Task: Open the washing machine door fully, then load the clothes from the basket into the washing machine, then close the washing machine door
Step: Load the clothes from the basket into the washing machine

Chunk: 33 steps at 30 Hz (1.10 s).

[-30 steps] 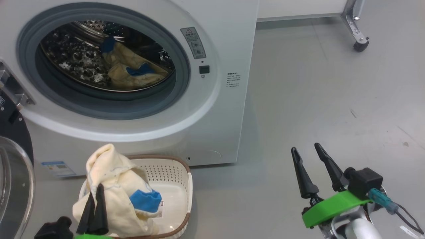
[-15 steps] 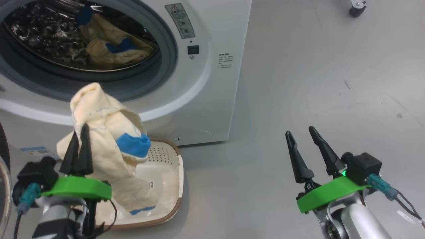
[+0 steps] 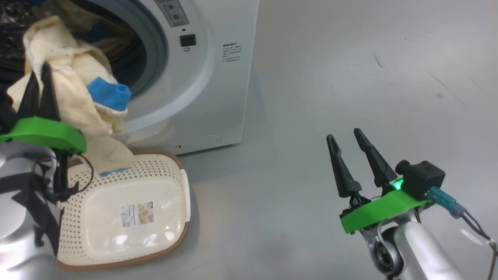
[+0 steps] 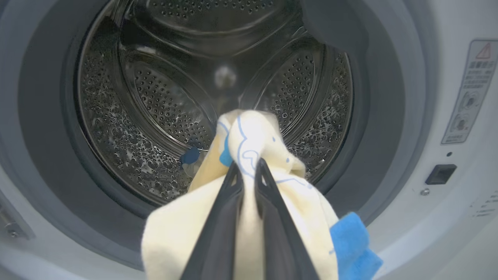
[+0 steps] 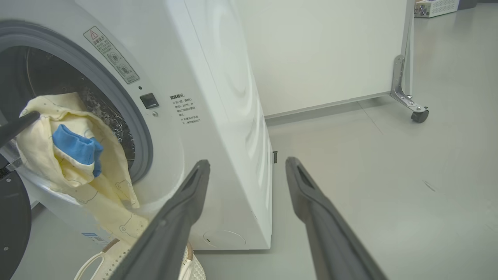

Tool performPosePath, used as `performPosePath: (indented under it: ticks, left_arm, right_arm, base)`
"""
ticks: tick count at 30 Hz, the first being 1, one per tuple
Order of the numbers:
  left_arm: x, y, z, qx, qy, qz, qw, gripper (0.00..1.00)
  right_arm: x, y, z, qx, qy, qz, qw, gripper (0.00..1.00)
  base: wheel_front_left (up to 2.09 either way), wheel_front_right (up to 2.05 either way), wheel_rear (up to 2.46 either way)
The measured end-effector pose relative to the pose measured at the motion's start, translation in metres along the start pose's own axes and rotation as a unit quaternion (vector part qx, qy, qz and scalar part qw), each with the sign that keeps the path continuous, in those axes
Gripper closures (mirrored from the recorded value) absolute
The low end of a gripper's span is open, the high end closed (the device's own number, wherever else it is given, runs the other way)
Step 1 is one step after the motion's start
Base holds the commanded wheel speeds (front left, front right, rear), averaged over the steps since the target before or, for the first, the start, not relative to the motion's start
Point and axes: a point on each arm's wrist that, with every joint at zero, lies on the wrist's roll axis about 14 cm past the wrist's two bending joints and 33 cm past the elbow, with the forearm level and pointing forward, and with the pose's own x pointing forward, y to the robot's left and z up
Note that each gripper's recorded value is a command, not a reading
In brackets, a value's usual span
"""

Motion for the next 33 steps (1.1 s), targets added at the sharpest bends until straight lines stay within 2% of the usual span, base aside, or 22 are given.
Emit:
performPosePath:
  ticks: [15,25,33]
  left_arm:
    - [0.076,0.010,-0.048,0.008,0.063,0.008,0.998,1.00]
    - [0.102,0.012,-0.055,0.021,0.073,0.006,0.997,1.00]
    - [0.144,0.025,-0.055,0.026,0.056,0.010,0.998,1.00]
  right_arm:
    - [0.003,-0.024,-0.024,-0.003,0.038,-0.033,0.999,0.00]
    - [0.014,-0.016,-0.035,0.003,0.051,-0.017,0.999,0.00]
    - [0.029,-0.019,-0.056,-0.001,0.075,-0.010,0.997,0.00]
  base:
    - [0.00,0.00,0.00]
    - [0.00,0.00,0.00]
    - [0.00,0.00,0.00]
